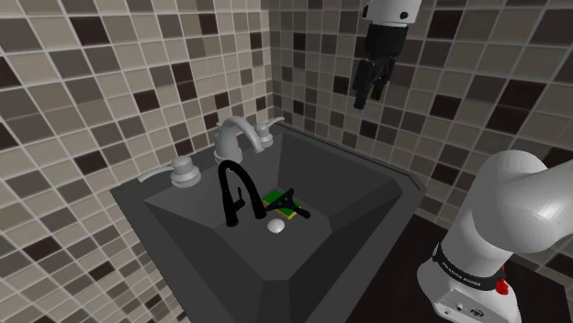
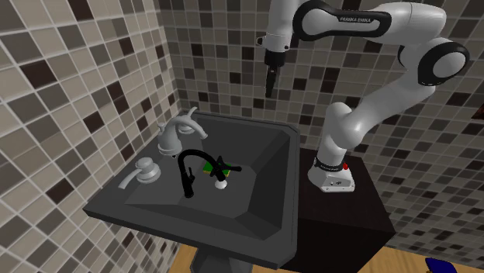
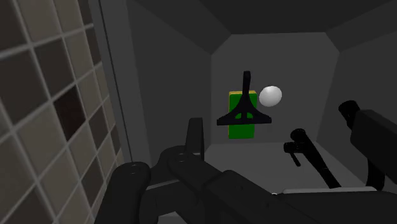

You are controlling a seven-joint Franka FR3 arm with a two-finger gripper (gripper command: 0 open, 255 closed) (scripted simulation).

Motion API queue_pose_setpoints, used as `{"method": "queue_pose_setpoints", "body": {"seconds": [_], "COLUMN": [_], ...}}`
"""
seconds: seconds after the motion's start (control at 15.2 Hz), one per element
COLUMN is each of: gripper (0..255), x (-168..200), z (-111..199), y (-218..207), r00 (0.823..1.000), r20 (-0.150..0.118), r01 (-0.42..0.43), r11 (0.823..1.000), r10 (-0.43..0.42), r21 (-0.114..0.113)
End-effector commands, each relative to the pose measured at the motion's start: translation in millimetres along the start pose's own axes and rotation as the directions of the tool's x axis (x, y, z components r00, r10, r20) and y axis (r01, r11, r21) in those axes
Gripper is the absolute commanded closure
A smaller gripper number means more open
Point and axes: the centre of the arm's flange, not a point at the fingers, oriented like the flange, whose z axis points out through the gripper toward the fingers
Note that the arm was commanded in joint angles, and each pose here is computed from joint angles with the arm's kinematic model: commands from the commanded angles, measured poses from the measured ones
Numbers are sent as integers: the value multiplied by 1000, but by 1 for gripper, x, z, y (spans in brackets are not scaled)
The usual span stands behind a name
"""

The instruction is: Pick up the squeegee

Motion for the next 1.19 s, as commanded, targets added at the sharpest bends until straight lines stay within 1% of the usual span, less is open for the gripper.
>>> {"method": "queue_pose_setpoints", "body": {"seconds": [0.0, 1.12], "gripper": [0, 0], "x": [0, 88], "z": [0, 206], "y": [0, -50], "r00": [1000, 999], "r20": [0, 35], "r01": [0, -28], "r11": [1000, 996], "r10": [0, 32], "r21": [0, -88]}}
